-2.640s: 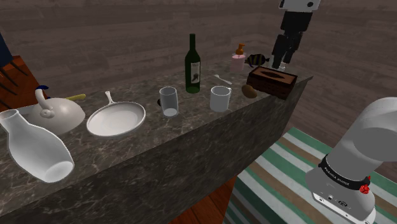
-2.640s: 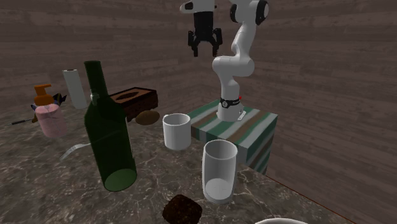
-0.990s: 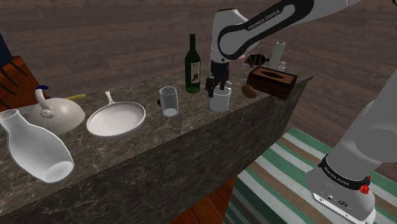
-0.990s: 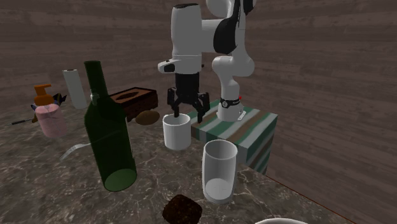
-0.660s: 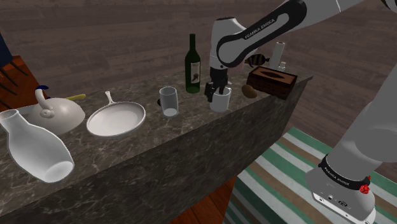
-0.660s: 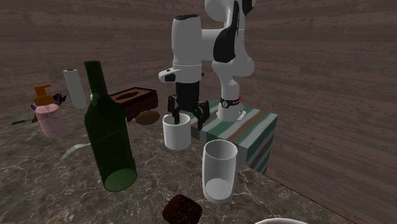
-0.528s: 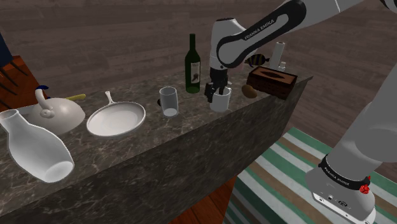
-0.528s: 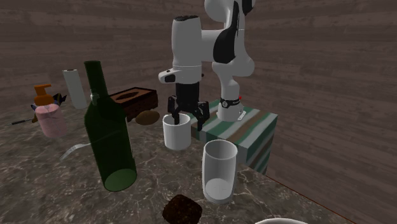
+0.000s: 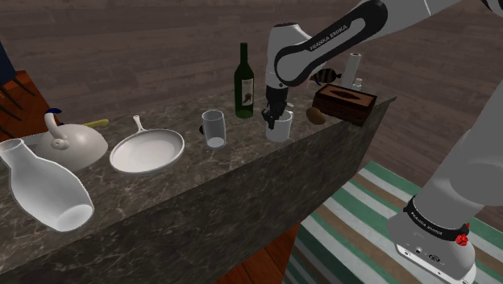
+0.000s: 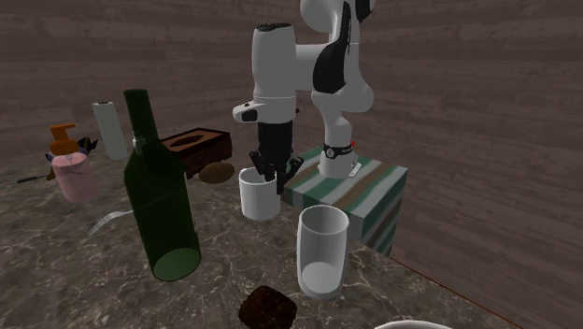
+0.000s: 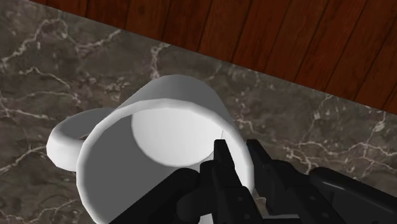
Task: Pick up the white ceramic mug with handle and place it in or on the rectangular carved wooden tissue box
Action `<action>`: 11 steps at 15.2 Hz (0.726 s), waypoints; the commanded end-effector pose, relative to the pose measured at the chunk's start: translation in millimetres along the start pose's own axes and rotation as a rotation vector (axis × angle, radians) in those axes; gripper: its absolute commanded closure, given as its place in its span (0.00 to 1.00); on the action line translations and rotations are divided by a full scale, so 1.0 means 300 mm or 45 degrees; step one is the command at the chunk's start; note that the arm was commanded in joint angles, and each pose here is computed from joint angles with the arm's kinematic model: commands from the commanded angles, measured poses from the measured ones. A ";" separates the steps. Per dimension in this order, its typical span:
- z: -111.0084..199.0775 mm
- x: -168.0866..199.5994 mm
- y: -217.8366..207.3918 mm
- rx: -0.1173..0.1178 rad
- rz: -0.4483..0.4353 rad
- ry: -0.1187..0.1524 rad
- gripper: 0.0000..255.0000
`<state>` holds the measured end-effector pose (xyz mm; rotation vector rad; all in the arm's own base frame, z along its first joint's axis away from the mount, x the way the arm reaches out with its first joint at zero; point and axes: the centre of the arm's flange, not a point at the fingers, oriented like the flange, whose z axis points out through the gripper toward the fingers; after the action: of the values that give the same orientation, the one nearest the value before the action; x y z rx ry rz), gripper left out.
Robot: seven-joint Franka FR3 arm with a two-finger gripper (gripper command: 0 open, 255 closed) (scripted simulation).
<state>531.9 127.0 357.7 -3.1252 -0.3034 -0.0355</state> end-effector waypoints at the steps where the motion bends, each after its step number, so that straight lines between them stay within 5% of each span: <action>1: 0.000 0.000 0.000 0.000 0.000 0.000 1.00; 11: -0.070 0.002 0.000 0.000 0.000 0.000 1.00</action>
<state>532.3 126.3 373.9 -3.1252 -0.3033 -0.0354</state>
